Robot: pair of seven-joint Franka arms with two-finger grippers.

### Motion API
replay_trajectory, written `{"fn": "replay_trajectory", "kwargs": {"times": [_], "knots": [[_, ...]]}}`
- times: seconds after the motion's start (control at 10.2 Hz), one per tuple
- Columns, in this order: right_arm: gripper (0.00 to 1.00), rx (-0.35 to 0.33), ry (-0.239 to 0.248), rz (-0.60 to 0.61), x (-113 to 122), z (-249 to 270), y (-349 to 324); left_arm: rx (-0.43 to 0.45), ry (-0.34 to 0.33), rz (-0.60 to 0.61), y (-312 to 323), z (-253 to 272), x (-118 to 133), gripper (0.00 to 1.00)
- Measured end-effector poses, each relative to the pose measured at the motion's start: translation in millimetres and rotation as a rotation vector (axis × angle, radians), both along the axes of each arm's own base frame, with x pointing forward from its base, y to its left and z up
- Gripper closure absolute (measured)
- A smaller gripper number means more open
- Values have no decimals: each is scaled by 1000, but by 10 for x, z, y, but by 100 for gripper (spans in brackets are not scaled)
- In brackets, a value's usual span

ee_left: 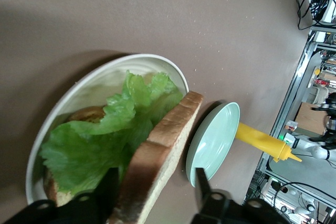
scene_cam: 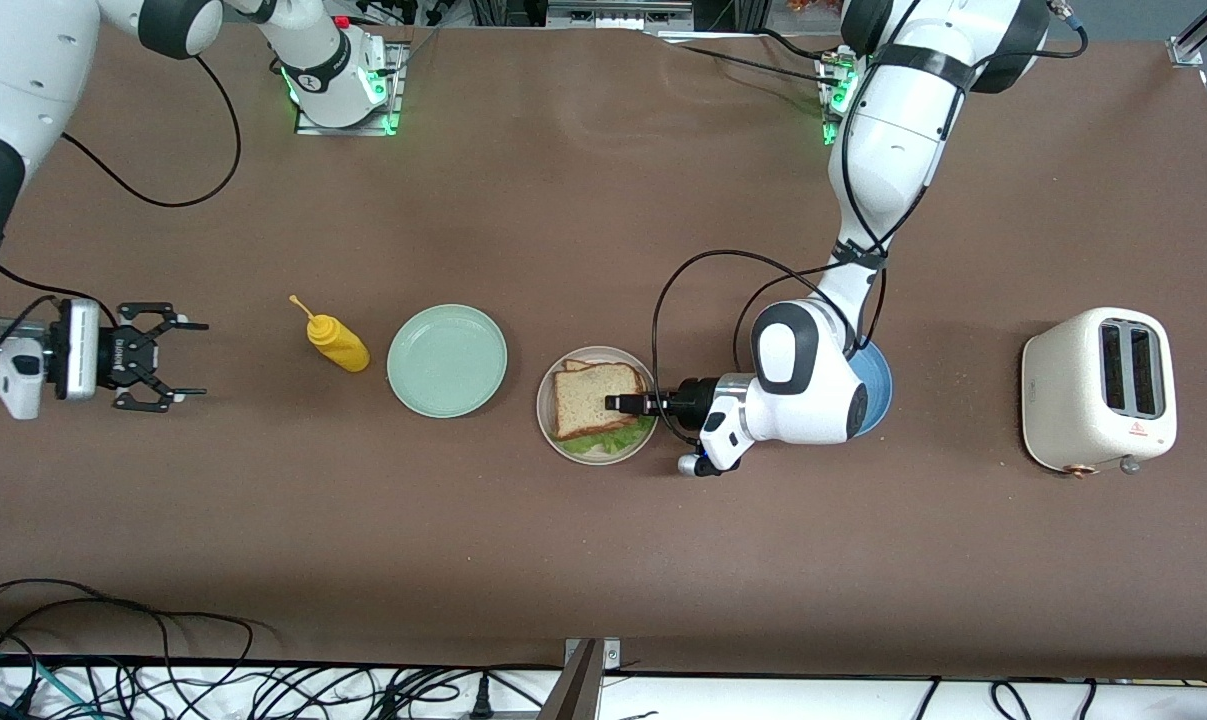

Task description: Make sandwich on beige plate with both arms

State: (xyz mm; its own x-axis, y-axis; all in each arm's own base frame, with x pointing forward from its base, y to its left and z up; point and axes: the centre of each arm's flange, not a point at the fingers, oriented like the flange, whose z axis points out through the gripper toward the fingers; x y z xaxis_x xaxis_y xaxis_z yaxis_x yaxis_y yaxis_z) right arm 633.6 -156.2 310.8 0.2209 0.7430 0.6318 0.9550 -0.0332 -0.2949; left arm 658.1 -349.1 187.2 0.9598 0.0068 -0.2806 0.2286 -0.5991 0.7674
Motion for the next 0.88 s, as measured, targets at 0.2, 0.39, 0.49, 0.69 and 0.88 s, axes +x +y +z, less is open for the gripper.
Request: {"fn": "replay_trajectory", "kwargs": {"times": [0.2,0.39,0.49,0.69,0.88], "knots": [[0,-103,102,-77,119,492,113,14,-14,14,97,18,66,0],[0,-211,181,-163,191,858,283,98,-65,-9,377,44,208,0],[0,-265,209,-208,226,1049,398,156,-99,-32,538,89,288,0],[0,-395,254,-264,255,1436,675,280,-170,-92,828,295,423,0],[0,-508,283,-337,239,1780,957,408,-206,-157,1062,476,481,0]]}}
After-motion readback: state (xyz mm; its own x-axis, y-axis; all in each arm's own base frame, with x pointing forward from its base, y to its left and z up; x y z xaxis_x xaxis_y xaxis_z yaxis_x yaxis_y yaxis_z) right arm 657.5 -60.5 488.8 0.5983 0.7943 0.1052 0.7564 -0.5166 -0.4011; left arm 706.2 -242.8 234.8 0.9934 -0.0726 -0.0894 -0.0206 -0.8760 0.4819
